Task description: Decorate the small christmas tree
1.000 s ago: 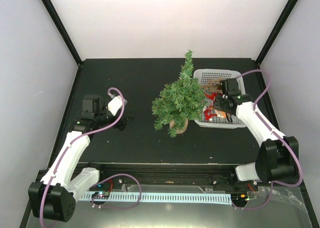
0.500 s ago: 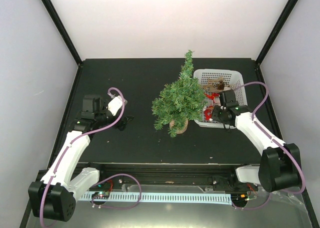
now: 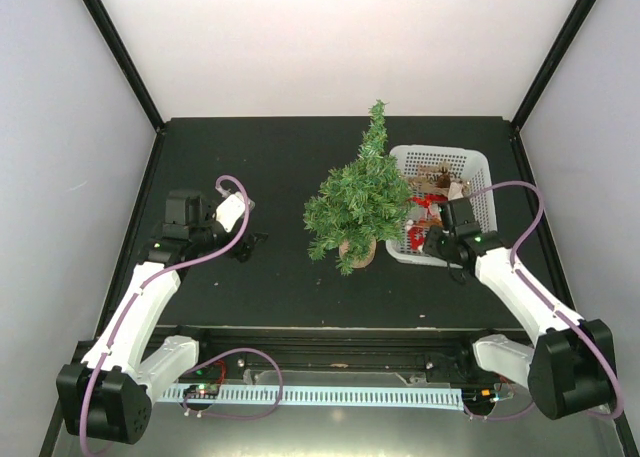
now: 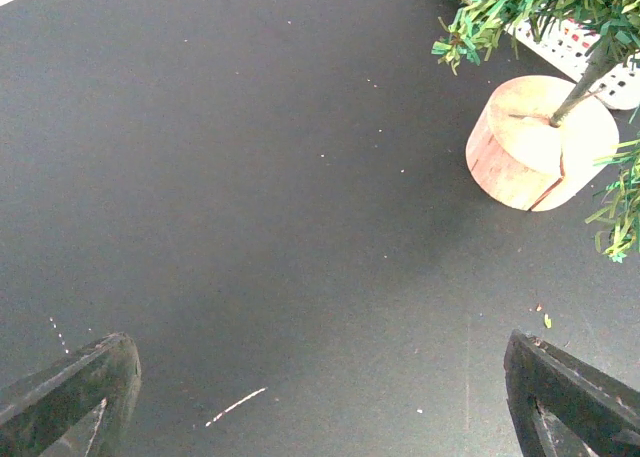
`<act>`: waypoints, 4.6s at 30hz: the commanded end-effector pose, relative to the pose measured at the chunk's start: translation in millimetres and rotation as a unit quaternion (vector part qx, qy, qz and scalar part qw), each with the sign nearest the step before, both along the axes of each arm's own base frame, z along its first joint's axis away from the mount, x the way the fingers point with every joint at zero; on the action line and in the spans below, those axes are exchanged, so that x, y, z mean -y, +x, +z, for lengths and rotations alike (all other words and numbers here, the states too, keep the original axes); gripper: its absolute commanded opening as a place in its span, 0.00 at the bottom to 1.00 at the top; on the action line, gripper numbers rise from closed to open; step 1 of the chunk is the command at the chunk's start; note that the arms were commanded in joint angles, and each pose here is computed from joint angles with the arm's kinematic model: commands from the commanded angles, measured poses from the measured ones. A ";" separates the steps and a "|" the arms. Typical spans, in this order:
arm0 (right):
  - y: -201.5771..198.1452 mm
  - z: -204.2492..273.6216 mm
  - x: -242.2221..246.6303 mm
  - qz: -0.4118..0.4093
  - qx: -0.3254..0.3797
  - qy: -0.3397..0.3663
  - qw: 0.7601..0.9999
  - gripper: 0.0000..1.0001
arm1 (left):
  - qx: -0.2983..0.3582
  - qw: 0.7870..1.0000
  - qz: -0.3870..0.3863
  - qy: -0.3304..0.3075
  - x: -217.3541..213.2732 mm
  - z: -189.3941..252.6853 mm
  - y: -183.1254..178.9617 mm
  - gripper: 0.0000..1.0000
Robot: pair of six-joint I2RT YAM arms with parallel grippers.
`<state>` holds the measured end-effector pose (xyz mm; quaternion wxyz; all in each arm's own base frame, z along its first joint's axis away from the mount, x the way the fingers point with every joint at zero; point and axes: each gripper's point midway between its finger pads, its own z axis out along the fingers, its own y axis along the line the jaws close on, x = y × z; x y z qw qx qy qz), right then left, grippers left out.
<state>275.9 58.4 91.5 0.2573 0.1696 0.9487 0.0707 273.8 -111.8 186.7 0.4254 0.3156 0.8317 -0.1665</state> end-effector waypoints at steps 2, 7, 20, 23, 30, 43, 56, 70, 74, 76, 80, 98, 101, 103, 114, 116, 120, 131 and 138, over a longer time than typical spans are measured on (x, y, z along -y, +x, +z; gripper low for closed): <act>-28.2 -11.4 -9.0 0.003 -0.035 0.000 0.999 0.19 | 0.006 1.000 0.001 0.000 -0.8 6.3 2.1 0.99; -41.7 -14.0 -9.9 0.004 -0.044 -0.002 0.999 0.19 | 0.007 1.000 0.001 -0.001 -0.9 7.3 1.3 0.99; -95.8 -38.0 -33.7 0.035 -0.095 0.002 0.995 0.16 | 0.008 1.000 0.001 0.000 -1.2 8.3 1.0 0.99; -104.1 -37.3 -34.1 0.032 -0.098 -0.001 0.995 0.15 | 0.007 1.000 0.002 0.000 -1.3 8.3 1.5 0.99; -73.6 4.6 -38.4 -0.009 -0.018 0.021 1.000 0.28 | 0.007 1.000 0.001 0.000 -0.9 7.8 3.5 0.99; -28.6 7.6 19.6 -0.206 -0.138 -0.132 0.960 0.23 | 0.007 1.000 0.011 0.004 -3.9 7.5 4.8 0.99; -63.9 -2.5 82.5 -0.321 -0.135 -0.108 0.931 0.18 | 0.005 1.000 0.008 0.001 -2.4 7.1 5.2 0.99; -69.0 4.9 142.3 -0.439 -0.123 -0.114 0.883 0.19 | 0.003 1.000 0.007 0.001 -2.4 6.2 4.7 0.99; -62.6 5.9 157.4 -0.465 -0.121 -0.108 0.870 0.20 | 0.002 1.000 0.007 0.001 -2.2 6.2 5.2 0.99; -54.2 12.6 164.6 -0.467 -0.115 -0.115 0.869 0.20 | 0.000 1.000 0.007 0.002 -2.4 4.6 4.2 0.99; -38.6 19.6 162.8 -0.434 -0.101 -0.110 0.888 0.19 | -0.001 1.000 0.009 0.005 -3.2 2.5 4.3 0.99; -23.7 4.2 103.1 -0.234 -0.070 0.012 0.970 0.41 | -0.030 0.999 0.012 0.018 -4.5 -13.4 16.7 0.99; -23.7 -0.9 98.5 -0.221 -0.082 0.018 0.972 0.41 | -0.047 0.998 0.021 0.024 -6.9 -17.1 20.9 0.99; -23.6 -7.8 92.8 -0.212 -0.090 0.029 0.973 0.41 | -0.058 0.998 0.023 0.026 -7.4 -19.7 22.8 0.99; -22.4 -10.4 32.3 -0.077 -0.116 0.019 0.990 0.40 | -0.116 0.992 0.018 0.036 -6.6 -42.3 27.4 0.99; -25.4 -10.6 19.3 -0.048 -0.121 0.018 0.991 0.40 | -0.120 0.992 0.019 0.037 -6.8 -44.1 27.3 0.99; -32.9 -24.2 11.6 -0.033 -0.139 0.022 0.990 0.39 | -0.118 0.992 0.022 0.040 -8.4 -44.8 28.0 0.99; -16.3 -49.4 -2.9 -0.021 -0.149 0.051 0.987 0.26 | -0.112 0.992 0.028 0.044 -10.6 -44.1 28.1 0.99; -15.0 -59.0 -4.7 -0.016 -0.157 0.052 0.986 0.25 | -0.110 0.993 0.028 0.045 -10.9 -44.8 27.6 0.99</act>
